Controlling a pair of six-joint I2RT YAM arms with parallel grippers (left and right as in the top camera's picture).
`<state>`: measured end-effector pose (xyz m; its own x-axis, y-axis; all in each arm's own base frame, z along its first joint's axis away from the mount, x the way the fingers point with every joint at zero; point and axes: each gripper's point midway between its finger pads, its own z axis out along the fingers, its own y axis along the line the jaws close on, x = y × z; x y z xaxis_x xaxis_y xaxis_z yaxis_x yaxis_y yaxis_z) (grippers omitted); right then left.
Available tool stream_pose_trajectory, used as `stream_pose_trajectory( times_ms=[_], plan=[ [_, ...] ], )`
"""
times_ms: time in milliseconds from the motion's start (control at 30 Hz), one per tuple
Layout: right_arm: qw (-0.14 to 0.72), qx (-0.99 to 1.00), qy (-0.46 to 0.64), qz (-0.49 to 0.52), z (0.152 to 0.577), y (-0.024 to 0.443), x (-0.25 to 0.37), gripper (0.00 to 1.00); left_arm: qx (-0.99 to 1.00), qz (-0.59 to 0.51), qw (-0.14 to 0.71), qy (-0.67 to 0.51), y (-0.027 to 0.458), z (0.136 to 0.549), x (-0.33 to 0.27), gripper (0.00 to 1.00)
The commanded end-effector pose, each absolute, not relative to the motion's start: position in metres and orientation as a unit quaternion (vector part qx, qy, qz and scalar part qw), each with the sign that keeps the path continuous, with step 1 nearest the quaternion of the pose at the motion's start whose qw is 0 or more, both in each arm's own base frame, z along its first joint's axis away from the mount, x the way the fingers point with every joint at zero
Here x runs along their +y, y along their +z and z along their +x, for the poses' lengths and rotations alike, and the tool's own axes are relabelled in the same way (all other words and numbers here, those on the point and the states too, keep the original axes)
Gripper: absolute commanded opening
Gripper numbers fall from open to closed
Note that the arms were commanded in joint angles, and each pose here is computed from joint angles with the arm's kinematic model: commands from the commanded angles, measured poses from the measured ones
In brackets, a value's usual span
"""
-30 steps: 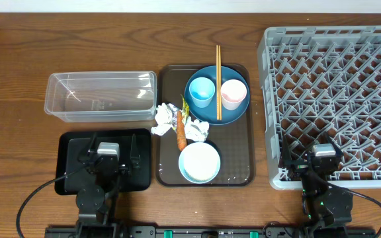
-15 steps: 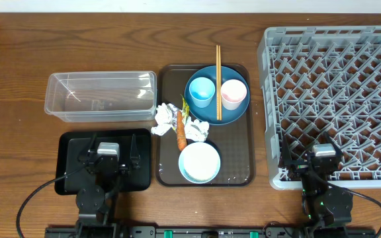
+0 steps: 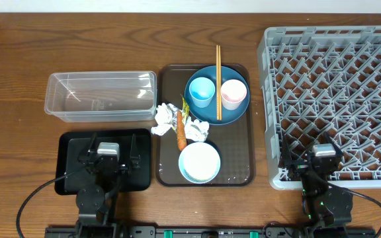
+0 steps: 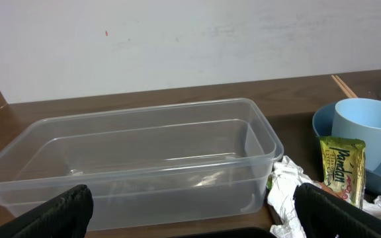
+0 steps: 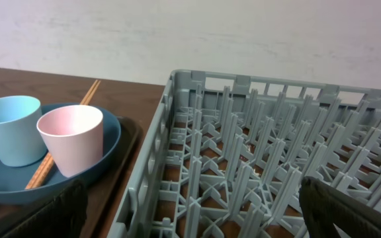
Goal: Sort waste into correct bins and load items into the dishwasher rack
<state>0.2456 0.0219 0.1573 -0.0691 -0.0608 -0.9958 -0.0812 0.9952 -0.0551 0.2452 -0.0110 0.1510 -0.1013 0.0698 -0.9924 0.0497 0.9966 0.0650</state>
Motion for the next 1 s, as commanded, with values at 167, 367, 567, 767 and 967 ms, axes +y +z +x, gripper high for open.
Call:
stream_pose_trajectory(
  times_ms=[167,367,567,767,967],
  plan=[
    [0.678,0.734,0.0,-0.045,0.246,0.155,0.019,0.99,0.758,0.042,0.65,0.014,0.137,0.244,-0.01,0.99],
    [0.678,0.734,0.0,-0.045,0.246,0.155,0.019,0.99,0.758,0.042,0.651,0.014,0.137,0.244,-0.01,0.99],
    [0.678,0.734,0.0,-0.045,0.246,0.155,0.019,0.99,0.76,-0.02,0.645,-0.08,0.136,0.244,-0.02,0.99],
    [0.678,0.734,0.0,-0.045,0.246,0.155,0.019,0.99,0.743,0.017,0.656,-0.133,0.15,0.242,-0.042,0.99],
    [0.678,0.734,0.0,-0.045,0.246,0.155,0.019,0.99,0.736,0.054,0.629,-0.244,0.175,0.224,-0.077,0.99]
  ],
)
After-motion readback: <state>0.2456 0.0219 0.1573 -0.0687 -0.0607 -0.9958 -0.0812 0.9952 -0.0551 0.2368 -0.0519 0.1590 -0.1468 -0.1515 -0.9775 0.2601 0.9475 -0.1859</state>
